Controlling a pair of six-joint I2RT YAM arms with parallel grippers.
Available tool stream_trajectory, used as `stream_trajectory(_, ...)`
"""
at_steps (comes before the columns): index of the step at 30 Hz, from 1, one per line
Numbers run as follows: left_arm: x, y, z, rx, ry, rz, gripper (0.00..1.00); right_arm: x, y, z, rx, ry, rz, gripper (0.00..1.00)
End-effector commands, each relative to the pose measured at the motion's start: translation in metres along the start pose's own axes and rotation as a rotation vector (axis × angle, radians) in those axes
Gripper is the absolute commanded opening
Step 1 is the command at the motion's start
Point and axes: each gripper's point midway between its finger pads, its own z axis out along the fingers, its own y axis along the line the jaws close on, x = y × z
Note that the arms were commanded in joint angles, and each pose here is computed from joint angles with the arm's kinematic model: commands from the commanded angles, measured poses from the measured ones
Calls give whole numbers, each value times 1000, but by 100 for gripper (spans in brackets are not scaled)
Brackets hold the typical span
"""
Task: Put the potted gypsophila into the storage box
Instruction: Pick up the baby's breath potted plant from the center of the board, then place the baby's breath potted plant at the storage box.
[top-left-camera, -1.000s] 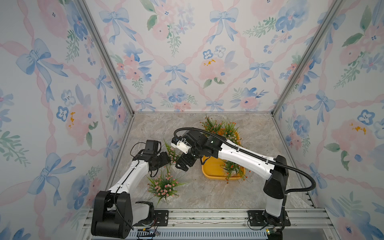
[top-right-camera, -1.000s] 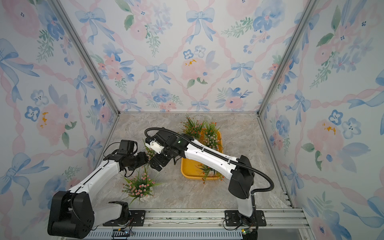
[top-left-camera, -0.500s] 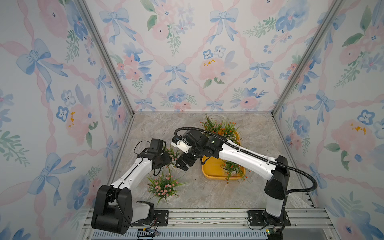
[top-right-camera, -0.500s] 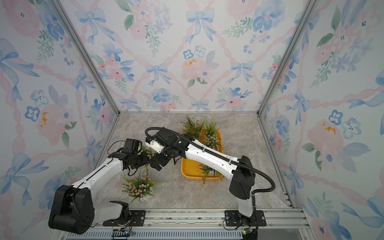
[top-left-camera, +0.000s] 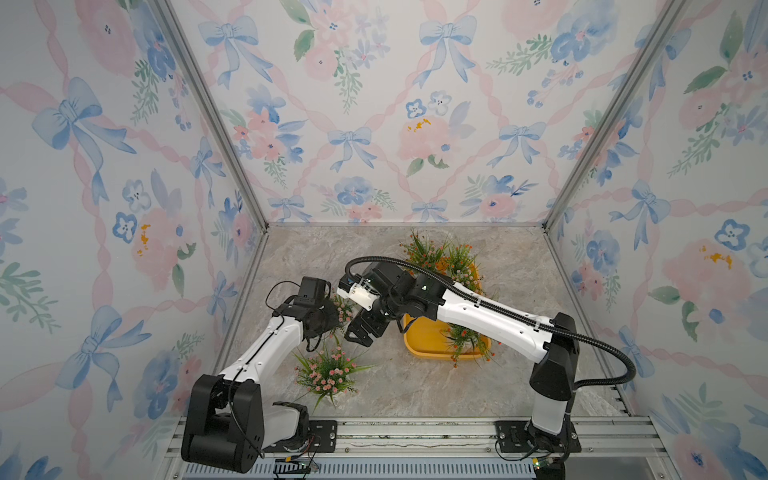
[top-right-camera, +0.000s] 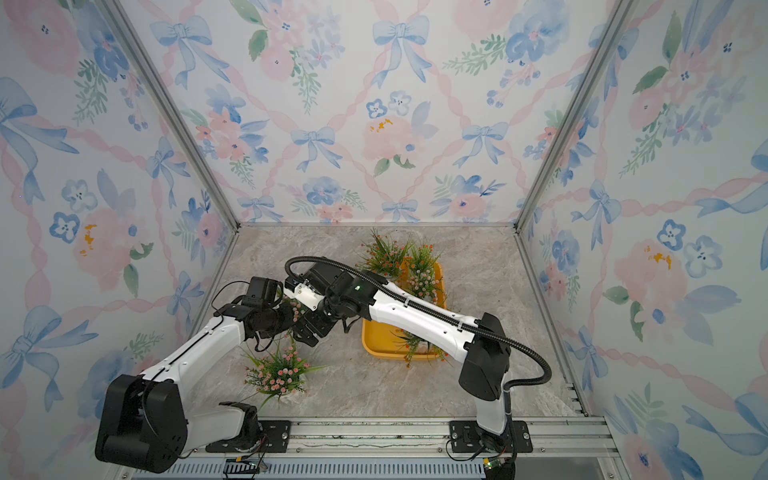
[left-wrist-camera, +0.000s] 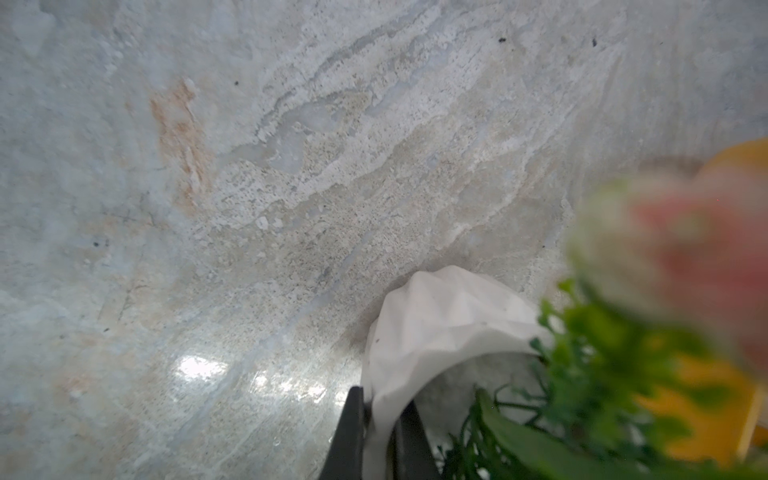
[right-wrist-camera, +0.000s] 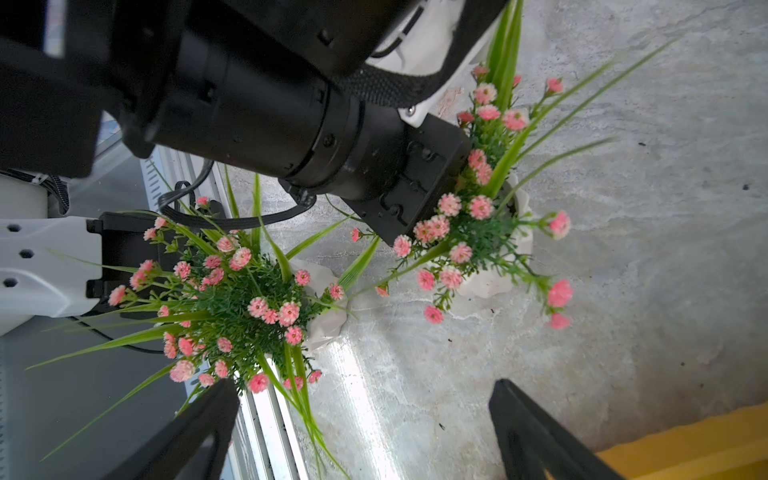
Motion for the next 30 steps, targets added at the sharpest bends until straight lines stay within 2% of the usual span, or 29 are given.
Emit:
stream_trajectory(1,-16,-23,-23,95,-65,-16,0,-1,2,-14,25,-16,-14,97)
stream_trajectory(7,-26,-54,-46,179,-104,19,0,4,-15,-25,100,-19,8,97)
stream_trajectory(14,-29,-95,-58,212,-115,101,0,13,-38,-48,196,-39,54,97)
stream_trajectory(30,-19,-199,-60,276,-108,299,0,49,-104,-107,359,-95,217,97)
